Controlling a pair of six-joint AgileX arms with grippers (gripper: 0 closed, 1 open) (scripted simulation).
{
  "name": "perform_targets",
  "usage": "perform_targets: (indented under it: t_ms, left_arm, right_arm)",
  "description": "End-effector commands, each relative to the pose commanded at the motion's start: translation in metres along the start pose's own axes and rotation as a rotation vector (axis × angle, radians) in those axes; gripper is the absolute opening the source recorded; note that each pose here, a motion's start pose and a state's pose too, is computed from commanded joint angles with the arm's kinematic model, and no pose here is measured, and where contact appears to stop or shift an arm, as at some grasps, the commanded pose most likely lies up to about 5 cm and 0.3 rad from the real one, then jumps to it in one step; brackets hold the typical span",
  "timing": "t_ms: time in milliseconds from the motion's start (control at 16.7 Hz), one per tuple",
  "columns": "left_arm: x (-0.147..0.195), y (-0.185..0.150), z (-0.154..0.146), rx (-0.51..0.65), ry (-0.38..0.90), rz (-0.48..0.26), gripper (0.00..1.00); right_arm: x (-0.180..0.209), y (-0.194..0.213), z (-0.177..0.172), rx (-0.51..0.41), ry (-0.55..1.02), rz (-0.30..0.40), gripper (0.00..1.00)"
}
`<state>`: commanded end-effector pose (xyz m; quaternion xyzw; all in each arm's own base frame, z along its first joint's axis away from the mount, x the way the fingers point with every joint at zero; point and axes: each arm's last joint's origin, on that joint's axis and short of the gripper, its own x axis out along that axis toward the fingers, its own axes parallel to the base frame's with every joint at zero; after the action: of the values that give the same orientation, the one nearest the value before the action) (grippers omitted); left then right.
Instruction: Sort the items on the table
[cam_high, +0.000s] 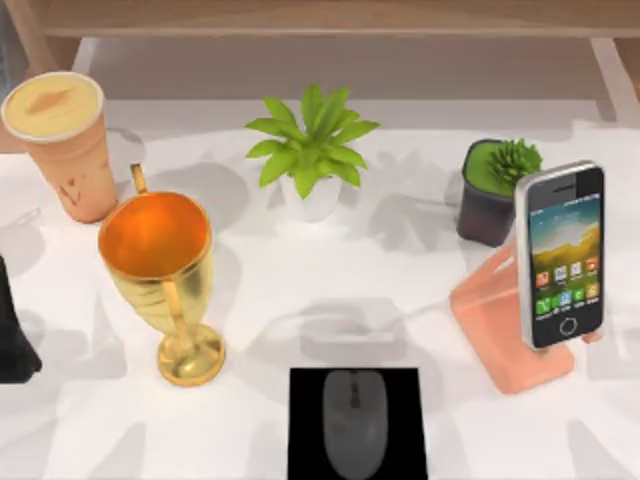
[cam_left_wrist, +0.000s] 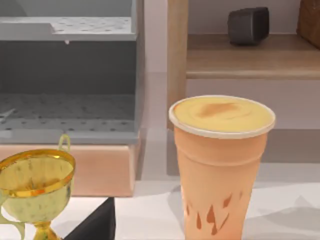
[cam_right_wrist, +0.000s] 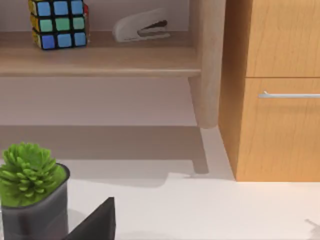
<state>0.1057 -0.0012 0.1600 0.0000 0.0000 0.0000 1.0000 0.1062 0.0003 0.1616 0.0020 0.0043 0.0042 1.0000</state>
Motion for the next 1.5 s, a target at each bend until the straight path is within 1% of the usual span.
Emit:
perform_targets:
  t_ms: [360, 480, 600, 780, 900, 1020, 1140, 1200, 1320, 1500]
  left_arm:
    - [0.000, 0.000, 0.000, 0.000, 0.000, 0.000, 1.00]
    - [0.001, 0.001, 0.005, 0.004, -0.012, 0.012, 1.00]
    - [0.004, 0.002, 0.021, 0.012, -0.051, 0.039, 1.00]
    - [0.015, 0.004, 0.061, 0.019, -0.148, 0.083, 1.00]
    - [0.032, 0.005, 0.083, 0.019, -0.201, 0.106, 1.00]
    - [0.058, 0.006, 0.091, 0.015, -0.217, 0.125, 1.00]
    - [0.086, 0.006, 0.083, 0.009, -0.194, 0.134, 1.00]
    - [0.100, 0.005, 0.073, 0.006, -0.165, 0.133, 1.00]
    - [0.122, 0.003, 0.040, 0.003, -0.067, 0.116, 1.00]
    - [0.144, -0.006, -0.012, 0.001, 0.092, 0.059, 1.00]
  right_arm:
    - [0.000, -0.001, -0.002, -0.004, -0.009, -0.008, 1.00]
    - [0.000, -0.001, -0.002, -0.004, -0.009, -0.008, 1.00]
    - [0.000, -0.001, -0.002, -0.004, -0.009, -0.008, 1.00]
    - [0.000, -0.001, -0.002, -0.004, -0.009, -0.008, 1.00]
    - [0.000, -0.001, -0.002, -0.004, -0.009, -0.008, 1.00]
    - [0.000, -0.001, -0.002, -0.004, -0.009, -0.008, 1.00]
    - [0.000, -0.001, -0.002, -0.004, -0.009, -0.008, 1.00]
    - [0.000, -0.001, -0.002, -0.004, -0.009, -0.008, 1.00]
    - [0.000, -0.001, -0.002, -0.004, -0.009, -0.008, 1.00]
    - [0.000, -0.001, -0.002, -0.004, -0.009, -0.008, 1.00]
